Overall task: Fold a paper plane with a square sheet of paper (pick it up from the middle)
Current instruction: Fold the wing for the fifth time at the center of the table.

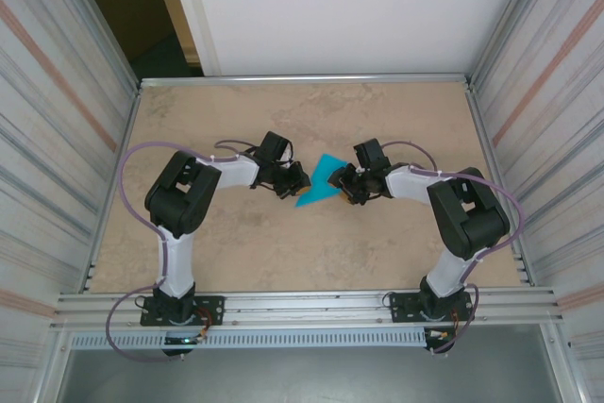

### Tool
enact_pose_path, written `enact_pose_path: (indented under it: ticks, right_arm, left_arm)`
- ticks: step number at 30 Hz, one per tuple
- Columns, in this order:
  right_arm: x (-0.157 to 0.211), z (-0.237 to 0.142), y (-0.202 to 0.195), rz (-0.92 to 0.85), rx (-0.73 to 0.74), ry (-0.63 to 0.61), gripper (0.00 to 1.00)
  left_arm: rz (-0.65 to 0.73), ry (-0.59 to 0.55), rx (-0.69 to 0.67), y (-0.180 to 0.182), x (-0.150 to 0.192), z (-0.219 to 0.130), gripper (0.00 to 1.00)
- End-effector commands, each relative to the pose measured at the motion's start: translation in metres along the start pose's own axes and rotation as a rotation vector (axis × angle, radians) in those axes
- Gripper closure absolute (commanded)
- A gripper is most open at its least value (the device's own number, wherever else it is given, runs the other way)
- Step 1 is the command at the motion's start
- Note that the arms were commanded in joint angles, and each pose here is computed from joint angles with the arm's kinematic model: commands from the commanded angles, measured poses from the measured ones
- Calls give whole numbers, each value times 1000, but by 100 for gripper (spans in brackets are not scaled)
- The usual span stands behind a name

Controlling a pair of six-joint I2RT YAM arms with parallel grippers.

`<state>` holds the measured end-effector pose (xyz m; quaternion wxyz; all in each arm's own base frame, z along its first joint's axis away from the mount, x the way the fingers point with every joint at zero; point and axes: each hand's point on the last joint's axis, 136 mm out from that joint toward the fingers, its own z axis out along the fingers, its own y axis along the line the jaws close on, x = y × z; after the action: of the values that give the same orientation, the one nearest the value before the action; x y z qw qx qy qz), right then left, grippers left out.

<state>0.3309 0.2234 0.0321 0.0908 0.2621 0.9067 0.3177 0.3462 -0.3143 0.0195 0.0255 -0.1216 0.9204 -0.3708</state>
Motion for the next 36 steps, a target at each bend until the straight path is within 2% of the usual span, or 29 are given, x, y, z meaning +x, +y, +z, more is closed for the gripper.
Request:
enact_pose_path:
  ticks: [1, 6, 12, 17, 27, 30, 36]
  right_arm:
    - [7, 3, -6, 24, 10, 23, 55]
    - [8, 3, -5, 6, -23, 22, 58]
    - [3, 2, 13, -36, -126, -3, 69]
    - [-2, 1, 18, -26, -176, -16, 73]
    - [-8, -1, 13, -10, -164, -39, 85]
    - [-9, -3, 13, -7, -156, -46, 91]
    - [-13, -14, 16, -19, -148, -78, 94]
  left_arm:
    - [-91, 27, -137, 45, 12, 4, 91]
    - [-91, 27, -135, 45, 12, 3, 91]
    - [-92, 25, -129, 44, 11, 1, 91]
    - [-92, 27, -120, 41, 11, 0, 91]
    - [-67, 16, -89, 30, 6, -5, 88]
    - [-32, -2, -63, 18, 2, -11, 87]
    - [139, -105, 26, -25, -12, -42, 80]
